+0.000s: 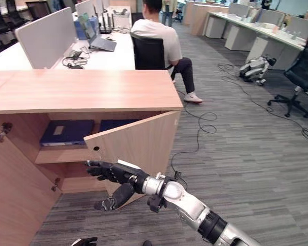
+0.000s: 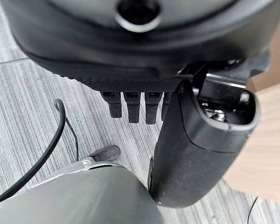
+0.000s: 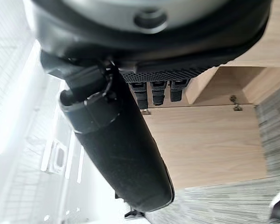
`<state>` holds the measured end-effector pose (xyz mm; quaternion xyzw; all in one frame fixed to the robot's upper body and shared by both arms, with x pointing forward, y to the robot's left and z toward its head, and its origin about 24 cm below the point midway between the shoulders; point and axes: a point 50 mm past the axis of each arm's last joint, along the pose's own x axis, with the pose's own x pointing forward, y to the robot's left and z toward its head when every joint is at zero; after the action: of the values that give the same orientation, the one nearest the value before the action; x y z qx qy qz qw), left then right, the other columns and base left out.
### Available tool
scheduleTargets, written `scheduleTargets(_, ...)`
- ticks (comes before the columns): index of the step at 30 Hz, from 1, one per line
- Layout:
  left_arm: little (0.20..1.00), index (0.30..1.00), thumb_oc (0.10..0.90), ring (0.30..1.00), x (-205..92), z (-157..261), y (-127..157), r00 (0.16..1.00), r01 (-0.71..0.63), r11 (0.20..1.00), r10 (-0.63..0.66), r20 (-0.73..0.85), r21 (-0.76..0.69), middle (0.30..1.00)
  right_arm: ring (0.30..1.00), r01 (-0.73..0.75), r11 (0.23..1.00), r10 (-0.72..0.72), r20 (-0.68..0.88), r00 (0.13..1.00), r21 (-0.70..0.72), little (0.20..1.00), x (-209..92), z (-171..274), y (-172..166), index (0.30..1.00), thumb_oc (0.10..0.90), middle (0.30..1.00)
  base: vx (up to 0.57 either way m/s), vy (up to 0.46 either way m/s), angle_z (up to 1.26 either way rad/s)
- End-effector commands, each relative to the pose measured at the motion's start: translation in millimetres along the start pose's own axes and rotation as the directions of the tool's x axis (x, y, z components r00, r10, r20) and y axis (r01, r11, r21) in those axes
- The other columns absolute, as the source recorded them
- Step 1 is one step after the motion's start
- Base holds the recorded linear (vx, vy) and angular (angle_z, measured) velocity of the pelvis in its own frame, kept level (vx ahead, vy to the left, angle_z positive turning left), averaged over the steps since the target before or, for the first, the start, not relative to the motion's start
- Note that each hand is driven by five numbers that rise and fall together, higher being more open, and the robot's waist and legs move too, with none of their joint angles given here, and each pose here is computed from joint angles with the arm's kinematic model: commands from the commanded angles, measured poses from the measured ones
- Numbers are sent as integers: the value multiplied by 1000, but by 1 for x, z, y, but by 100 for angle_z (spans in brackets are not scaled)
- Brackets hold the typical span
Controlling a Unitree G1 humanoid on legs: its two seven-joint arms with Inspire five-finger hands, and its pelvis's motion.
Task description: Put the empty folder in the office cabinet
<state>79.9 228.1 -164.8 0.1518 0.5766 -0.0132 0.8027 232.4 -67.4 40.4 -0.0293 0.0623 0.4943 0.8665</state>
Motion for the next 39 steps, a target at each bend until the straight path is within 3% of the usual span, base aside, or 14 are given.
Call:
scheduleTargets(1, 900, 900, 800, 900, -10, -51, 10, 982, -4, 998, 15, -188, 57, 900, 900, 119, 988, -106, 133, 986, -95, 900, -7, 23, -19, 900, 800, 900, 6, -37, 58)
scheduleTargets(4, 900, 900, 800, 900, -10, -49, 8, 984, -2, 1000, 3, -179, 3, 900, 900, 353, 928, -369, -163, 915, -120, 900, -63, -48, -40, 900, 800, 900, 12, -79, 80)
scheduleTargets(7, 900, 900, 800, 900, -8, -43, -1, 987, 6, 996, -20, -161, -88, 900, 900, 501, 832, -545, -516, 661, -238, 900, -119, -126, -47, 900, 800, 900, -15, -58, 106)
scheduleTargets(8, 900, 900, 800, 900, -8, -43, -1, 987, 5, 996, -19, -161, -88, 900, 900, 501, 832, -545, -515, 661, -238, 900, -118, -126, -47, 900, 800, 900, -4, -58, 80)
scheduleTargets(10, 900, 900, 800, 900, -6, -38, -10, 987, 20, 985, -47, -155, -171, 900, 900, 528, 799, -538, -733, 415, -288, 900, -154, -178, -27, 900, 800, 900, -4, -90, 68)
scheduleTargets(11, 900, 900, 800, 900, -6, -38, -10, 987, 19, 985, -46, -154, -171, 900, 900, 528, 799, -539, -733, 416, -288, 900, -154, -178, -27, 900, 800, 900, 33, -115, 59)
scheduleTargets(13, 900, 900, 800, 900, -5, -35, -13, 985, 25, 977, -61, -164, -210, 900, 900, 651, 736, -444, -859, 256, -186, 900, -174, -213, 9, 900, 800, 900, 36, -87, 87)
scheduleTargets(15, 900, 900, 800, 900, -5, -34, -10, 985, 11, 974, -50, -166, -226, 900, 900, 715, 685, -411, -885, 217, -143, 900, -178, -220, 20, 900, 800, 900, 14, -59, 86)
scheduleTargets(16, 900, 900, 800, 900, -4, -30, -4, 986, -16, 958, -32, -163, -286, 900, 900, 837, 540, -372, -917, 143, -89, 900, -186, -229, 32, 900, 800, 900, 21, -64, 73)
scheduleTargets(17, 900, 900, 800, 900, -3, -28, -3, 987, -24, 950, -28, -161, -313, 900, 900, 859, 505, -354, -928, 112, -89, 900, -188, -232, 38, 900, 800, 900, 21, -63, 61)
scheduleTargets(23, 900, 900, 800, 900, 0, -10, 11, 995, -77, 860, 34, -94, -504, 900, 900, 892, 444, -264, -964, 38, -87, 900, -199, -241, 68, 900, 800, 900, 32, -98, 80)
scheduleTargets(25, 900, 900, 800, 900, -5, -14, 50, 988, -154, 781, 139, -71, -605, 900, 900, 905, 406, -268, -963, -13, -125, 900, -220, -241, 69, 900, 800, 900, -79, -151, 86)
scheduleTargets(28, 900, 900, 800, 900, -10, 40, 73, 918, -150, 670, 367, 149, -727, 900, 900, 913, 329, -333, -934, -126, -240, 900, -242, -236, 54, 900, 800, 900, -120, 144, 171)
scheduleTargets(39, 900, 900, 800, 900, -91, 84, 149, 593, -120, 637, 661, 459, -762, 900, 900, 912, 265, -319, -921, -223, -313, 900, -280, -229, 47, 900, 800, 900, 178, 329, 18)
